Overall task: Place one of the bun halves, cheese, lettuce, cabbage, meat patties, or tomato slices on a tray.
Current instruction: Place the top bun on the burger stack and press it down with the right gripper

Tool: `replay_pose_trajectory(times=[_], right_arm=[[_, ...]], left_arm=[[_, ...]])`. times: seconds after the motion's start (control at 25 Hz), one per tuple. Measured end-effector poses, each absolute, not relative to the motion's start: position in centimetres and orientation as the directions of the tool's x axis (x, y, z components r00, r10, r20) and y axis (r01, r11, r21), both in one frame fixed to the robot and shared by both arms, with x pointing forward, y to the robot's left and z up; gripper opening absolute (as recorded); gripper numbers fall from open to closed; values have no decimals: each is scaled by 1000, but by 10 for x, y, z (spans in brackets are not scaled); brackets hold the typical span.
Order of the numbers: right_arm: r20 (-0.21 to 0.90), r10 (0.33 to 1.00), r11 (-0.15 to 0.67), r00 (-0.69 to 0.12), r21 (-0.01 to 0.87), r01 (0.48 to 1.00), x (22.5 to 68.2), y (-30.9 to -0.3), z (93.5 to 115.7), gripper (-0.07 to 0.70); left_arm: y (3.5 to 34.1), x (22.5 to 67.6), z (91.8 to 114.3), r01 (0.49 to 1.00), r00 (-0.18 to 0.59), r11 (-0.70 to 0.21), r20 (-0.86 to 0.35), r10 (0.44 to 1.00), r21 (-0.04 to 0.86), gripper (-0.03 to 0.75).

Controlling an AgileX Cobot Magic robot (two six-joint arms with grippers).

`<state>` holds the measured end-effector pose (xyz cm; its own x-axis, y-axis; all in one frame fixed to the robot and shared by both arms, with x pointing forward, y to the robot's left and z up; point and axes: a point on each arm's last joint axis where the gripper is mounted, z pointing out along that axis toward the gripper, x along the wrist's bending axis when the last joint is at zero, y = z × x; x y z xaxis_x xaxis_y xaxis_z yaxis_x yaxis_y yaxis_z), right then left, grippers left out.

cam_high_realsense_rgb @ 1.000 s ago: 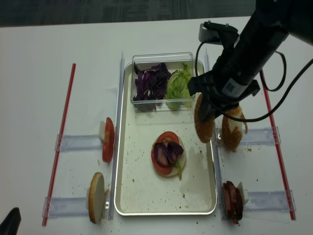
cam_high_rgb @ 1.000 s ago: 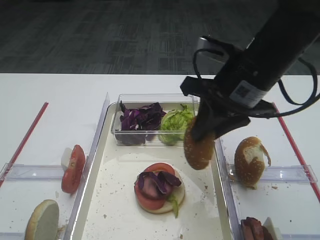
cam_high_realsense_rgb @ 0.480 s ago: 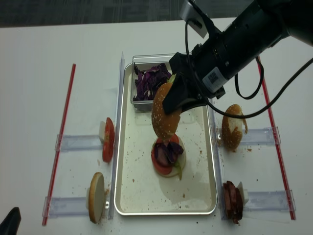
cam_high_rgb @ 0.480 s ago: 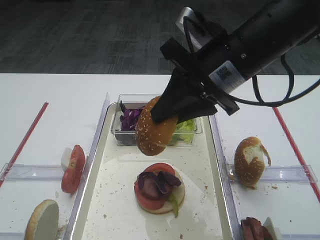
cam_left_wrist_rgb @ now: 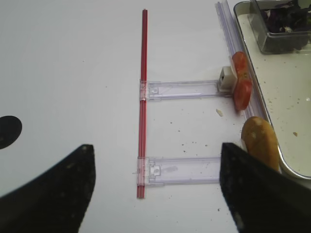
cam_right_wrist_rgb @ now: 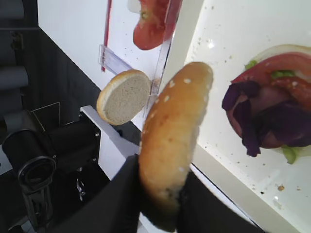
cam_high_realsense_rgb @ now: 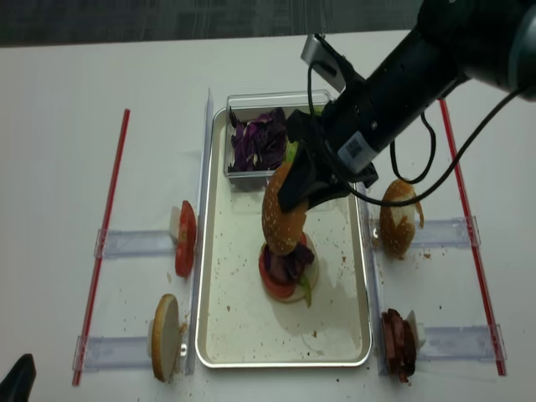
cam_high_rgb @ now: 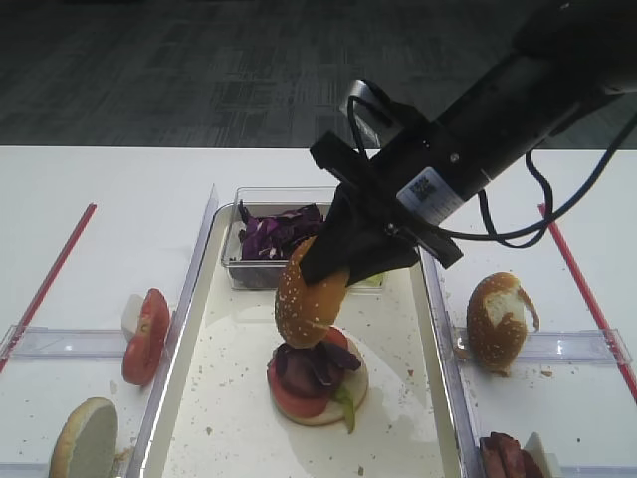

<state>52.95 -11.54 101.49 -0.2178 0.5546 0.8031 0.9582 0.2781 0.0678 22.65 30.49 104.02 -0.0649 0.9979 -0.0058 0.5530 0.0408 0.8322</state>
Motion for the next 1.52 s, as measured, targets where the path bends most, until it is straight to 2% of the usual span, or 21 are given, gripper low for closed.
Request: replay_pose_trajectory(times=[0.32,0.72,1.04,1.52], right_arm=[[810,556,287,-187,23,958,537,-110,990,200],[814,545,356,-201,-8,934,529,-89,970,200],[792,571,374,-217,-16,927,529,-91,966,199],[787,587,372,-191,-53,927,530,-90,955,197]], left_arm=[[305,227,1040,553,-65,41,-6,998,832,491],[305,227,1040,553,-65,41,-6,998,832,491],[305,227,1040,553,-65,41,-6,998,832,491],[305,227,1040,553,-65,41,-6,998,832,491]])
